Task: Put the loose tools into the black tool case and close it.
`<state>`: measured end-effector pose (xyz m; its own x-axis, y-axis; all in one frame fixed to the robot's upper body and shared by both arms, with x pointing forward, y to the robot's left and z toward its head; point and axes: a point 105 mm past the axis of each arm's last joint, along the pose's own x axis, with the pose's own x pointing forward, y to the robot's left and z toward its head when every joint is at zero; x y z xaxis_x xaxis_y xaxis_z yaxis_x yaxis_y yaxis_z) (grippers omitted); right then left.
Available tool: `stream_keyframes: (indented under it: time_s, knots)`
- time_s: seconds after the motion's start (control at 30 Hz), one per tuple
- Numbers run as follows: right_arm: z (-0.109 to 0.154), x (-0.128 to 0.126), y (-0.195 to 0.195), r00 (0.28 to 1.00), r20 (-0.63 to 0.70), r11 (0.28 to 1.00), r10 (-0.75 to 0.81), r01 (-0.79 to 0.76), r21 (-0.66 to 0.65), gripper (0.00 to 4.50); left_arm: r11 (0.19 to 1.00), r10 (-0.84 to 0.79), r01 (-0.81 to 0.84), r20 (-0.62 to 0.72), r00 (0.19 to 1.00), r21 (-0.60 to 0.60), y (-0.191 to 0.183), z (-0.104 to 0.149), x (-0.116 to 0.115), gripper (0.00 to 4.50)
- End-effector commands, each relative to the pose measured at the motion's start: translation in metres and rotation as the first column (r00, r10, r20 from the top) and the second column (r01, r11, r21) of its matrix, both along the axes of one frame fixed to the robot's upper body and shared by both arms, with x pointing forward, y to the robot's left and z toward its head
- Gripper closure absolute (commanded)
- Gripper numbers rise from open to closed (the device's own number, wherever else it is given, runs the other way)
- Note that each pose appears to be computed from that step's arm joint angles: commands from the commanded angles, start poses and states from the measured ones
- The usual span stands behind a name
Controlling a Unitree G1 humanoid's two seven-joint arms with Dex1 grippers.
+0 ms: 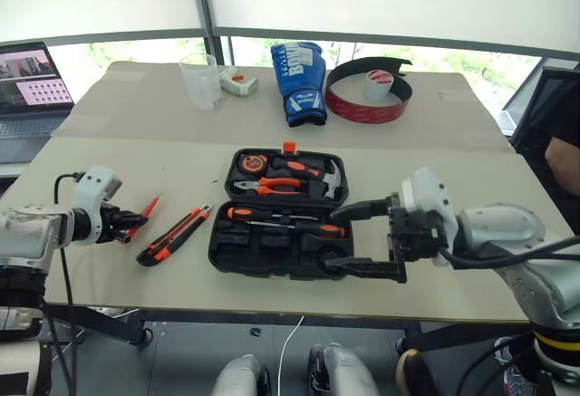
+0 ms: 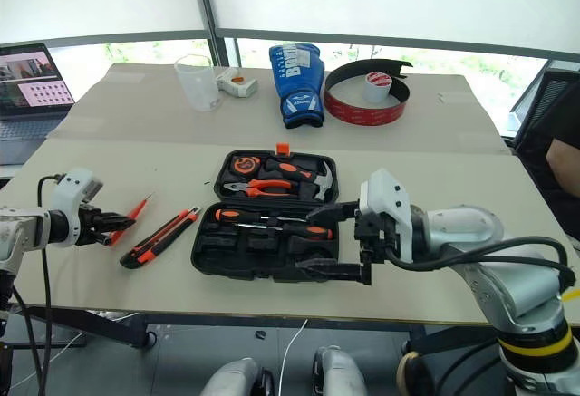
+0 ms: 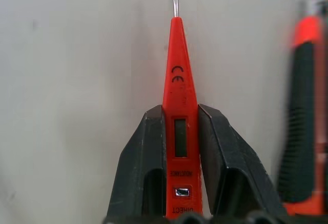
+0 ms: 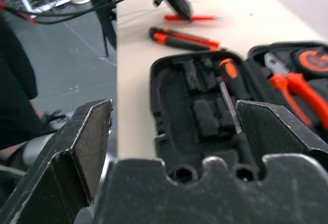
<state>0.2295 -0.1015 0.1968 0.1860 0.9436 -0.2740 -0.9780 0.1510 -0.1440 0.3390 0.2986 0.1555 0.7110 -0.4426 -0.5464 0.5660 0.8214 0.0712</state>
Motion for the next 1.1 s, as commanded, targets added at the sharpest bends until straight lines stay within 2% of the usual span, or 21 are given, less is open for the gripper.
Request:
stream_keyframes:
  time_s: [0.03, 0.13, 0.23, 0.33, 0.5, 0.67, 0.8, 1.0, 1.1]
  knots:
    - [0.001, -0.006, -0.004, 0.999, 0.031, 1.000, -0.016, 0.016, -0.009, 0.00, 0.889, -0.450, 0.431, 0.119, 0.885, 0.156, -0.052, 0.054, -0.012, 4.06]
    - [-0.003, -0.014, -0.007, 1.000, 0.000, 1.000, 0.001, -0.001, -0.002, 0.00, 0.771, -0.630, 0.615, 0.052, 0.775, 0.166, -0.085, 0.055, -0.016, 4.06]
    - [-0.009, -0.013, -0.007, 1.000, 0.009, 1.000, -0.024, 0.025, -0.015, 0.00, 0.618, -0.769, 0.754, -0.030, 0.639, 0.222, -0.118, 0.046, -0.015, 4.06]
    - [-0.009, -0.011, -0.006, 0.998, 0.018, 0.998, -0.056, 0.056, 0.001, 0.00, 0.523, -0.823, 0.821, -0.117, 0.557, 0.229, -0.139, 0.032, -0.011, 4.06]
    - [-0.008, -0.011, -0.005, 0.994, 0.037, 0.994, -0.106, 0.105, 0.016, 0.00, 0.514, -0.807, 0.822, -0.187, 0.561, 0.246, -0.160, 0.007, 0.008, 4.06]
    - [-0.007, -0.013, -0.007, 0.989, 0.046, 0.990, -0.142, 0.141, 0.014, 0.00, 0.516, -0.790, 0.822, -0.240, 0.565, 0.241, -0.169, -0.008, 0.013, 4.06]
    - [-0.010, -0.014, -0.011, 0.984, 0.047, 0.985, -0.170, 0.169, 0.014, 0.00, 0.512, -0.788, 0.837, -0.284, 0.547, 0.191, -0.166, -0.013, 0.007, 4.06]
    - [-0.013, -0.012, -0.013, 0.980, 0.051, 0.981, -0.193, 0.193, 0.018, 0.00, 0.459, -0.812, 0.868, -0.309, 0.496, 0.188, -0.161, -0.018, -0.003, 4.06]
    - [-0.014, -0.010, -0.014, 0.979, 0.054, 0.980, -0.197, 0.196, 0.021, 0.00, 0.453, -0.807, 0.867, -0.317, 0.497, 0.206, -0.160, -0.018, -0.001, 4.06]
